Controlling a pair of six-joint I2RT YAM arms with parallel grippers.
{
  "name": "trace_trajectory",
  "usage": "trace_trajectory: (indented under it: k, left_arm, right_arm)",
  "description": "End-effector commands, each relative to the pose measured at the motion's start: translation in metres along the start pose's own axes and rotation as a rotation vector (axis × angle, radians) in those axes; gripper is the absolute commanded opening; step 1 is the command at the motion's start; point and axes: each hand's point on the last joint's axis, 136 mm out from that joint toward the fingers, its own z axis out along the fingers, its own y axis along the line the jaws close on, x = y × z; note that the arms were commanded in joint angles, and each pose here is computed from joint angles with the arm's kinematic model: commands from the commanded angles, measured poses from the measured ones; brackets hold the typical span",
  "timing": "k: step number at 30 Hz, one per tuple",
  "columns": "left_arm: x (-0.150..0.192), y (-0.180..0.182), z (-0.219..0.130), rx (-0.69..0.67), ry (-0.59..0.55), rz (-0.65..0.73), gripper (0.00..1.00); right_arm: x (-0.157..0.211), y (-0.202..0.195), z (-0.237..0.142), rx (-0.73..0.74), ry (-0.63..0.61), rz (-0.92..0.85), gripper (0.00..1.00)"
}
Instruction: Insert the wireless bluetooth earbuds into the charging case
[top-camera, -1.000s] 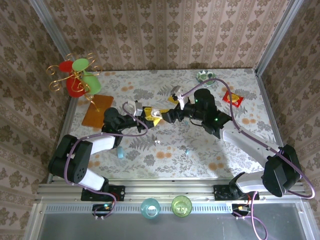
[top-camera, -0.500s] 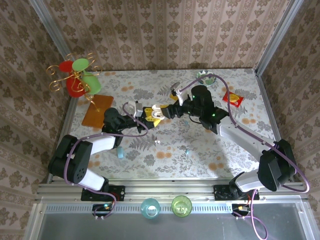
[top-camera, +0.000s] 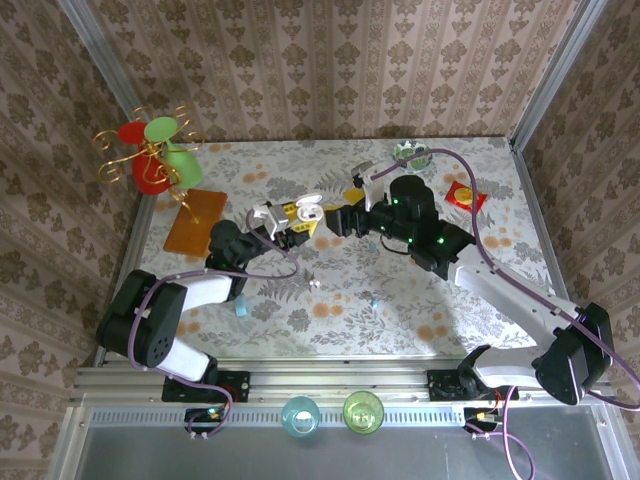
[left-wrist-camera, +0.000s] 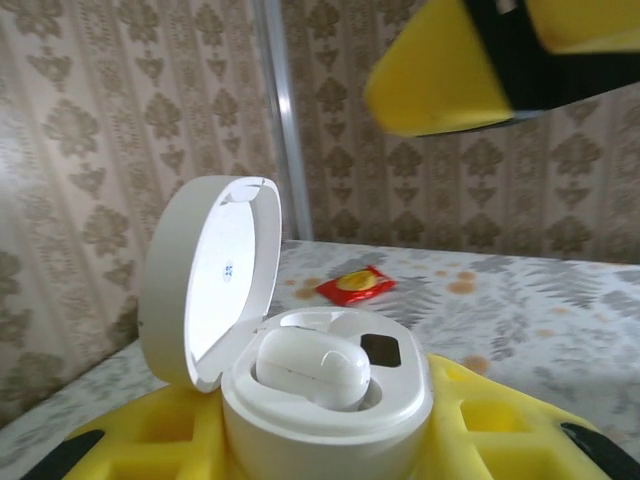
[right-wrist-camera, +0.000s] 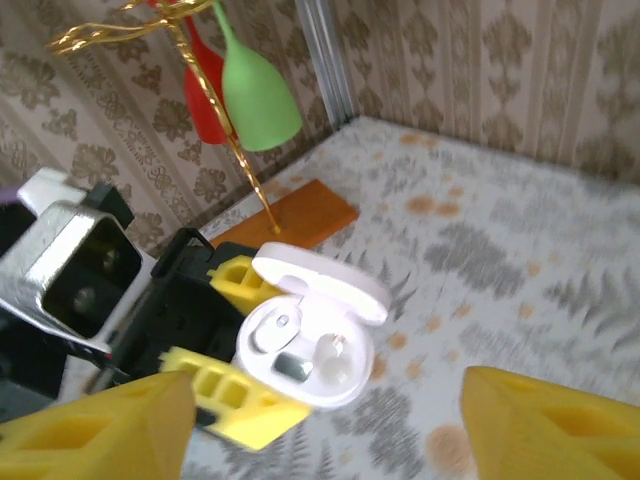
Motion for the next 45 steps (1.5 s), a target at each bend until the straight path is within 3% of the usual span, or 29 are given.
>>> trace_trajectory:
  k: [1,9,18,20,23,27,32,36,45]
  left_arm:
    - [-0.005,0.006,0.002,-0.093,-0.017,0.149,0.28]
    - [0.003,0.000,0.006,-0.078,-0.002,0.175,0.28]
    - [0.004,-0.007,0.007,-0.058,-0.002,0.172,0.28]
    - [0.002,-0.004,0.007,-0.064,-0.005,0.159,0.28]
    - [-0.002,-0.003,0.006,-0.041,-0.016,0.098,0.28]
    - [-0.014,-0.024,0.005,0.155,-0.042,-0.045,0.28]
    - [-0.018,-0.048,0.001,0.311,-0.032,-0.141,0.28]
    - [-0.025,-0.056,-0.003,0.357,-0.032,-0.173,0.27]
    - [-0.034,-0.055,-0.002,0.357,-0.038,-0.215,0.27]
  right_arm:
    - [0.013,-0.012,0.000,0.139,0.083,0.272,0.66]
    - [0.034,0.006,0.023,0.170,0.237,0.360,0.41]
    - [0.037,0.015,0.045,0.151,0.313,0.327,0.29]
    - [0.033,0.016,0.043,0.136,0.294,0.311,0.33]
    - [0.031,0.014,0.034,0.129,0.248,0.230,0.49]
    - [0.031,0.001,0.016,0.139,0.191,0.014,0.61]
    - [0.036,0.009,0.004,-0.067,0.120,-0.222,0.75]
    - [0.042,0.009,0.007,-0.099,0.129,-0.335,0.77]
    - [0.048,0.015,0.013,-0.155,0.154,-0.387,0.78]
